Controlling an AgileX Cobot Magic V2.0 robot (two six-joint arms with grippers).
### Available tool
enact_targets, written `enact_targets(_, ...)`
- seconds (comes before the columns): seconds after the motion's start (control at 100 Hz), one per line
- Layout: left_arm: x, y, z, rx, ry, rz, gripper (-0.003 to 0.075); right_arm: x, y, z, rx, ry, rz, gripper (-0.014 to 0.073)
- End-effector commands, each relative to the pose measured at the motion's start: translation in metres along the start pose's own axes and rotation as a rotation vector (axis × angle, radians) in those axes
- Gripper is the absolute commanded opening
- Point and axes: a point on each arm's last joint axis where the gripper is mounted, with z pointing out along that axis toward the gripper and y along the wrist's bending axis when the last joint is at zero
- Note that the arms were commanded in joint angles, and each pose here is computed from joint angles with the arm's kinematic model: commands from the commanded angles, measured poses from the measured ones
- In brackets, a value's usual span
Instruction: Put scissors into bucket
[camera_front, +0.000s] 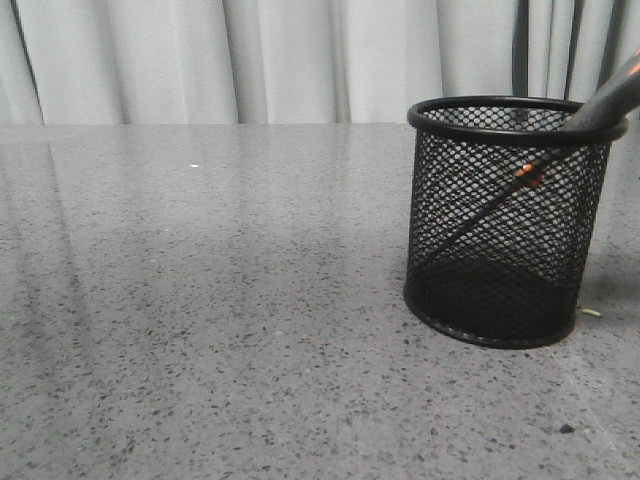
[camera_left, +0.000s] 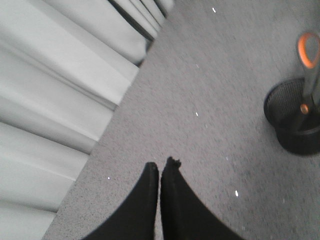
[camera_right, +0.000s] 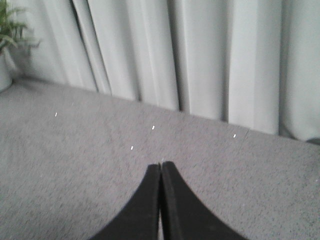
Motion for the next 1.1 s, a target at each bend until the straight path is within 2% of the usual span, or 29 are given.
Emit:
enact_targets(0.0, 0.005, 0.006, -0.024, -0.118, -0.165, -0.081, -0.0020, 0.002, -0.003, -0.012, 0.041, -0.201, -0.006, -0.0062)
enact_targets(0.07, 0.020, 0.002, -0.034, -0.169, -0.224, -0.140, -0.0020, 0.018, -0.004, -0.019, 0.058, -0.255, -0.002, -0.0062)
enact_targets(0.21, 0.067, -0.021, -0.040, -0.211, -0.339, -0.202, -0.0020, 0.053, -0.007, -0.029, 0.082, -0.327, 0.004, -0.0062)
enact_targets(0.44, 0.161, -0.086, -0.034, -0.158, -0.571, -0.241, -0.0020, 0.114, -0.009, -0.042, 0.098, -0.357, 0.008, -0.0062)
enact_targets(0.54, 0.200, -0.112, -0.025, -0.118, -0.611, -0.314, -0.0020, 0.142, -0.010, -0.045, 0.098, -0.345, 0.009, -0.0062)
enact_targets(0.66, 0.238, -0.136, -0.014, -0.104, -0.630, -0.328, -0.0020, 0.167, -0.011, -0.045, 0.096, -0.328, 0.010, -0.0062)
enact_targets(0.78, 0.257, -0.149, -0.008, -0.108, -0.656, -0.328, -0.0020, 0.184, -0.012, -0.041, 0.097, -0.297, 0.013, -0.0062)
enact_targets(1.09, 0.258, -0.151, -0.002, -0.092, -0.642, -0.325, -0.0020, 0.188, -0.013, -0.039, 0.100, -0.289, 0.015, -0.0063)
